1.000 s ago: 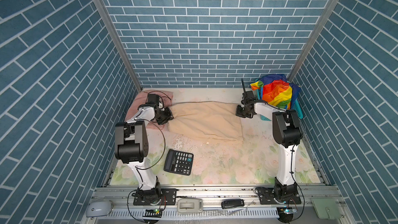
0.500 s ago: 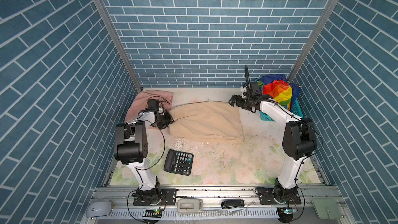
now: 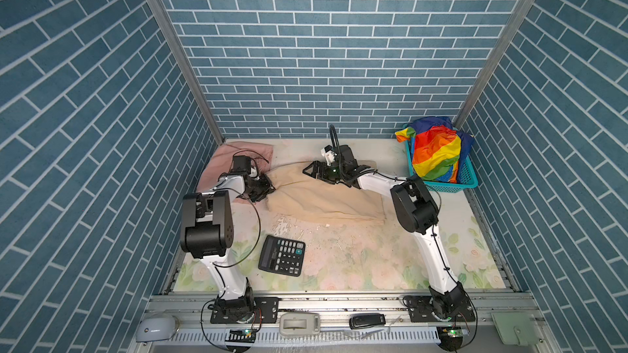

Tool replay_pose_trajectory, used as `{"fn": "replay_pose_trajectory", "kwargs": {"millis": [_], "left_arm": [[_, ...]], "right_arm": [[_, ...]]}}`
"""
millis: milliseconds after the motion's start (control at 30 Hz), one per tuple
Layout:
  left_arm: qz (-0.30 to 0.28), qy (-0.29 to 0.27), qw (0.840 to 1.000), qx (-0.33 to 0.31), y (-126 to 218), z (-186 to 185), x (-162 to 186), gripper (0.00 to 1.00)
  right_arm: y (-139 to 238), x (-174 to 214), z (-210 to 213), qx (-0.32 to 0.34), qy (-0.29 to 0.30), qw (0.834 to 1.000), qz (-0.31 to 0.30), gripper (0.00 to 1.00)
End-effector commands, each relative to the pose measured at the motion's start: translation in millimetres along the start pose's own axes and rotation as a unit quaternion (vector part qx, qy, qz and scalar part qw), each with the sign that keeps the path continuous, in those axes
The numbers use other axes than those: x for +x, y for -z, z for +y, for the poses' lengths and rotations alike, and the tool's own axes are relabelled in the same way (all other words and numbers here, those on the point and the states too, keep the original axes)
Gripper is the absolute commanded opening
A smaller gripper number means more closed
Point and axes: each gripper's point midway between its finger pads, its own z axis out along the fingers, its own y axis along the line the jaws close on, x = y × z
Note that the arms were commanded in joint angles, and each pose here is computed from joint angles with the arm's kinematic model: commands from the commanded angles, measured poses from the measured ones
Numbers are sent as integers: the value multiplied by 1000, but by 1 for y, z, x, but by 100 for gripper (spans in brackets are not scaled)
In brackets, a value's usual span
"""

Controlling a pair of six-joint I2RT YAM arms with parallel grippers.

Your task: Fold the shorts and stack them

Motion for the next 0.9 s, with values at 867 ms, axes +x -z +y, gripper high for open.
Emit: {"fn": "replay_pose_trajectory", "kwargs": {"millis": [867], "left_arm": [[14, -12, 1000, 12, -6, -7, 3, 0]], "right_arm": [[63, -148, 41, -79, 31, 987, -136, 99]]}}
